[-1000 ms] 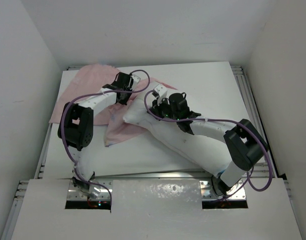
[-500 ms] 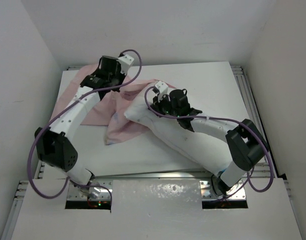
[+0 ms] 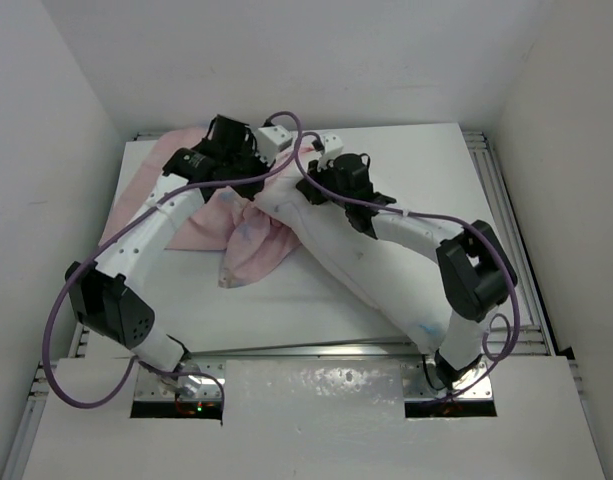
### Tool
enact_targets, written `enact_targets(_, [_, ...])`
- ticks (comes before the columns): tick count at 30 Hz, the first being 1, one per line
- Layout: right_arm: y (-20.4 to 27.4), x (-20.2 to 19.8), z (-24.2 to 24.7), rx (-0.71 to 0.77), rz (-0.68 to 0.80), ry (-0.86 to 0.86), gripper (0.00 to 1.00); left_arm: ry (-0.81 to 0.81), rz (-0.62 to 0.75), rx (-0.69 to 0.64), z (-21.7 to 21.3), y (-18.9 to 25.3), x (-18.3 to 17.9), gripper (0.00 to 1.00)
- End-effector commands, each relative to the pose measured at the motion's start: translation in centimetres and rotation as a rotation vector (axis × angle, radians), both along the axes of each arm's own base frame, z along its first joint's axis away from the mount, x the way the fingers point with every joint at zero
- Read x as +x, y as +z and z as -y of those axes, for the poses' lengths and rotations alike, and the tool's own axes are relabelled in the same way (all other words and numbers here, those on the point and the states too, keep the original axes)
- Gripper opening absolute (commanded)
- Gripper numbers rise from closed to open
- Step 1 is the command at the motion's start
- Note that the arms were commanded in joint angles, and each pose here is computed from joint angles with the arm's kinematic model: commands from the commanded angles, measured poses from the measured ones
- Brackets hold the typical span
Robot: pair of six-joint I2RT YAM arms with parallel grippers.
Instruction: Put the pillow into the pillowcase
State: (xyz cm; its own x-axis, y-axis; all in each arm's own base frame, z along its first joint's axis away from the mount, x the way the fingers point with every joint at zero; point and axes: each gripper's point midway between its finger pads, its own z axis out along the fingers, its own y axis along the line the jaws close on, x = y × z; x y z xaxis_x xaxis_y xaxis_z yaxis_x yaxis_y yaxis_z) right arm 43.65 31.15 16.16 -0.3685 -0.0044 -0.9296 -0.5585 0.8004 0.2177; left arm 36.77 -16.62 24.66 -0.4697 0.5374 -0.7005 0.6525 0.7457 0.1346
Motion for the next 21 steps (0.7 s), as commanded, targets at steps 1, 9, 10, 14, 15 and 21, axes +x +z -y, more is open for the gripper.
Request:
enact_targets(1, [4.5,4.7,1.9,0.105,0.103,-0.215,0.00,-0.109,-0.049,-0.070,2.5,0.4,-2.0,0.00])
enact_targets(9, [3.0,1.8,-1.4,0.145,0.123,-0.102,0.00,-0.171,-0.160,-0.228,6.9,-0.4,-1.2,0.00])
enact_targets(10, [2.5,1.3,-1.3,0.148,0.141,-0.117,0.00,-0.180,-0.198,-0.243,7.6,-1.1,-1.0,0.00])
enact_targets(14, [4.1,2.0,2.1,0.266,0.135,-0.274,0.00,-0.252,-0.315,-0.282,9.0,-0.5,-2.0,0.00])
enact_targets(15, [4.9,2.5,2.9,0.297,0.139,-0.304,0.00,-0.247,-0.312,-0.257,8.6,-0.9,-2.0,0.00])
enact_targets(21, [11.5,3.4,6.4,0.389,0.280,-0.349,0.00,-0.157,-0.163,-0.221,6.9,-0.1,-0.7,0.00])
